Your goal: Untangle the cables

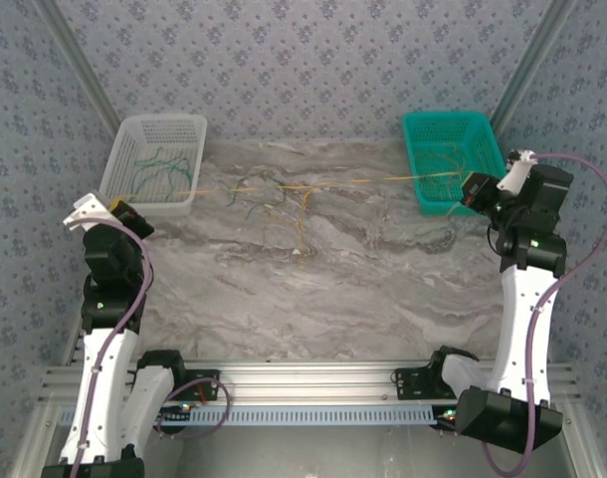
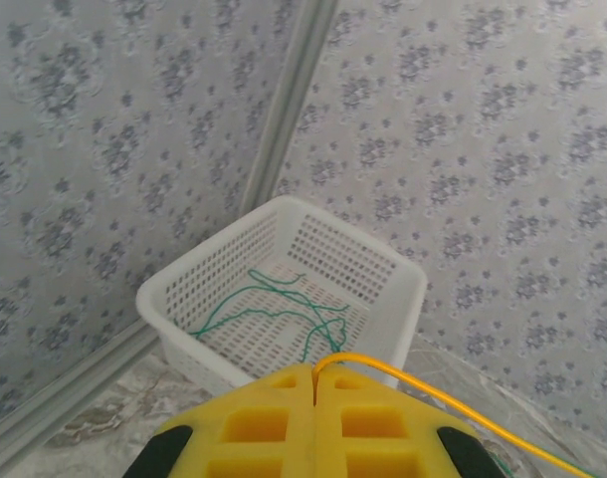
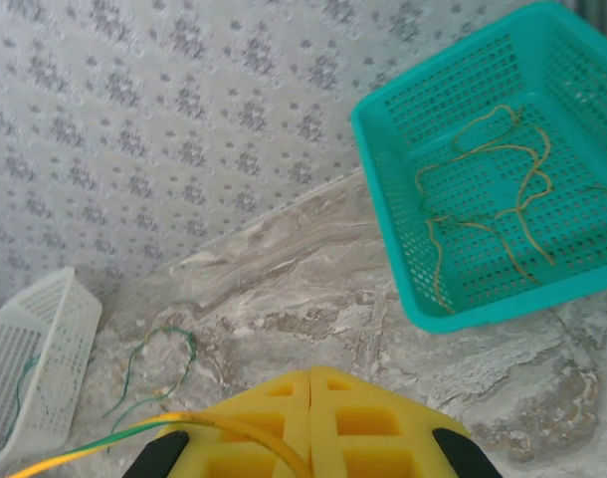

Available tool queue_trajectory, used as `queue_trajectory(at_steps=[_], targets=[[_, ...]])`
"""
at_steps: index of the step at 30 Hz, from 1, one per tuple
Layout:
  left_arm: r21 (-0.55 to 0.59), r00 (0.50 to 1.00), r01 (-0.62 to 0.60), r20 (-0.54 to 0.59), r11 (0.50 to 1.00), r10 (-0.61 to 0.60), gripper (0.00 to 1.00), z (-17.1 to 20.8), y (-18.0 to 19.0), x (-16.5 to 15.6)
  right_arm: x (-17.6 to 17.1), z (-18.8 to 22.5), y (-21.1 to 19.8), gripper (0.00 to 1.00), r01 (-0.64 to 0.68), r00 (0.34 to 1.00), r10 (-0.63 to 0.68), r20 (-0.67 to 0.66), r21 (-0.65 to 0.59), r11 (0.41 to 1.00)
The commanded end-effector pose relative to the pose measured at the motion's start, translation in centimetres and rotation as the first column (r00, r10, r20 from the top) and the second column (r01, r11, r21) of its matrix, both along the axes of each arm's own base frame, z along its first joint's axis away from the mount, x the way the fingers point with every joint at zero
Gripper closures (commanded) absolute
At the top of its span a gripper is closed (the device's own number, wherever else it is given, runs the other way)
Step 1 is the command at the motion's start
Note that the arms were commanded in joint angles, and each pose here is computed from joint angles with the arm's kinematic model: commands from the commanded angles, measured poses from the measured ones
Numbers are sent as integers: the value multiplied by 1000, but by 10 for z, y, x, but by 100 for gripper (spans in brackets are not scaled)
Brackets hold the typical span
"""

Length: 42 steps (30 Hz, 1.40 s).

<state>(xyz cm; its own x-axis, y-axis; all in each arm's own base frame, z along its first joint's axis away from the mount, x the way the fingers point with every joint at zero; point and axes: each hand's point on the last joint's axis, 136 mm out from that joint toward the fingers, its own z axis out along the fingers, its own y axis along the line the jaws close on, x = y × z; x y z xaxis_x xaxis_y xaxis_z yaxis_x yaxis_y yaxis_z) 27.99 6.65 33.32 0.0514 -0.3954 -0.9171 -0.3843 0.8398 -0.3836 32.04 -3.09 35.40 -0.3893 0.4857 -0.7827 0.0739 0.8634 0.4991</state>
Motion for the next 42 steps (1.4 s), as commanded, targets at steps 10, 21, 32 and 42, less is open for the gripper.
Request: queue_trajectory(at_steps=[10, 21, 32, 42], targets=[[-206, 954, -293, -130, 934, 271, 100, -55, 60, -24, -25, 18, -70, 100, 278, 956, -293, 17, 269, 922], [-269, 905, -419, -205, 867, 373, 100, -97, 81, -37, -34, 14, -108, 100, 435, 888, -461, -3, 332, 837], [-366, 847, -526, -306, 768, 434, 100, -143, 103, -53, -40, 7, -125, 100, 477, 862, -505, -47, 415, 775], [-311, 847, -525, -278, 792, 452, 100, -132, 107, -56, -39, -13, -136, 100, 498, 854, -513, -88, 427, 755]])
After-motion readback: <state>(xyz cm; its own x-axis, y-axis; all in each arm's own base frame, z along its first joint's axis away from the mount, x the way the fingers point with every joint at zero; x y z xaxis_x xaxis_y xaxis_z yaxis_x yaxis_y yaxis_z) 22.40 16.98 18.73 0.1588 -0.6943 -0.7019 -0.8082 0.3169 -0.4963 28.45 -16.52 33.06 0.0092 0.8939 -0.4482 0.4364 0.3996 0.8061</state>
